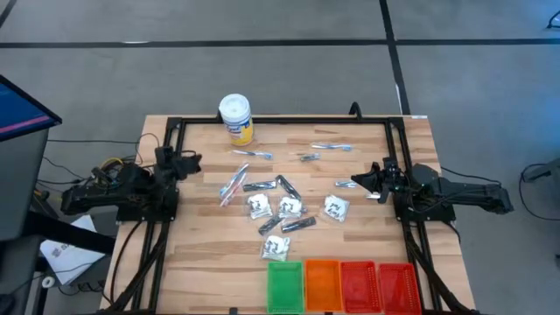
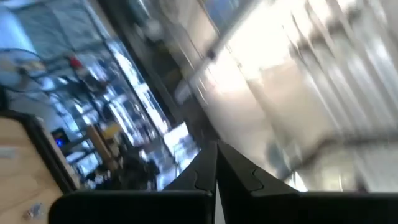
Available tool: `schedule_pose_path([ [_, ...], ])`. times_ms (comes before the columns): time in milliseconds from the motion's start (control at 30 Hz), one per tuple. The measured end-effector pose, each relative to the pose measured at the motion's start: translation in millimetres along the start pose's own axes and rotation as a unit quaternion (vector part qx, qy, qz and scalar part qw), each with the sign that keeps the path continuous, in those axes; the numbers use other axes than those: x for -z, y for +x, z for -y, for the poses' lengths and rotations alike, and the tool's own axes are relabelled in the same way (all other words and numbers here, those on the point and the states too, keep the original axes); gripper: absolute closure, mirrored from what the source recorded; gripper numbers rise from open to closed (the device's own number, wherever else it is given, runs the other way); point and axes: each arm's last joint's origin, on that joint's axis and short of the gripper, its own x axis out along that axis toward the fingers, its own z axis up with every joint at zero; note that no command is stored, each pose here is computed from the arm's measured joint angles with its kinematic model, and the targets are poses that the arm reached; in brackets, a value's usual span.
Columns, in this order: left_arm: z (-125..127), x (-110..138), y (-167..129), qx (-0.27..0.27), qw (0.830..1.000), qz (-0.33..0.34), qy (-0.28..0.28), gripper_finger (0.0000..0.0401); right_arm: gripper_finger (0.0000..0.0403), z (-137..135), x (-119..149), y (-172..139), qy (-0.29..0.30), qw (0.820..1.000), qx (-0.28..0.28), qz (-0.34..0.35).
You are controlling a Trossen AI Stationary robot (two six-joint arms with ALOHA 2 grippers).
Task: Pick & Place Travel size toiletries
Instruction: Put the blue toothbrush into the green basket
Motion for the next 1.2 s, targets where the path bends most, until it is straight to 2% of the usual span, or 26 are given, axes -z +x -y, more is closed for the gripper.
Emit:
schedule_pose_path([
  [233, -3.1, -6.0, -0.7, -0.056, 0.993, 0.103, -0.003, 0.04, 0.0403, 0.0, 0.0, 0.0, 0.0, 1.0, 0.0, 0.0],
  [433, -4.8, -9.2, -1.8, -0.088, 0.983, 0.159, 0.011, 0.04, 0.0403, 0.8, -3.3, 0.0, -0.003, 1.0, 0.014, 0.024],
  [500, -4.9, -9.6, -2.0, -0.092, 0.982, 0.167, 0.01, 0.04, 0.0403, 0.1, -5.8, 0.0, 0.017, 0.999, 0.011, 0.039],
  [567, -3.2, -10.3, -2.0, -0.082, 0.982, 0.168, 0.004, 0.04, 0.0403, -1.4, -8.6, -0.2, 0.065, 0.996, 0.001, 0.054],
  [700, 6.8, -12.1, -0.2, -0.012, 0.989, 0.145, -0.011, 0.04, 0.0403, -4.8, -18.4, -1.8, 0.13, 0.984, -0.01, 0.119],
  [833, 22.0, -11.8, 9.3, 0.066, 0.994, 0.084, -0.008, 0.04, 0.0403, -10.1, -29.3, -4.9, 0.178, 0.967, -0.039, 0.179],
  [967, 44.7, -11.6, 34.8, 0.101, 0.995, 0.023, 0.011, 0.04, 0.0403, -13.3, -39.1, -8.4, 0.144, 0.962, -0.028, 0.23],
  [1067, 58.7, -8.5, 62.8, 0.102, 0.994, -0.014, 0.028, 0.04, 0.0403, -16.4, -45.6, -11.6, 0.114, 0.957, -0.039, 0.265],
  [1200, 72.7, -3.5, 102.9, 0.089, 0.995, -0.026, 0.04, 0.04, 0.0403, -22.5, -54.6, -17.4, 0.111, 0.942, -0.074, 0.309],
])
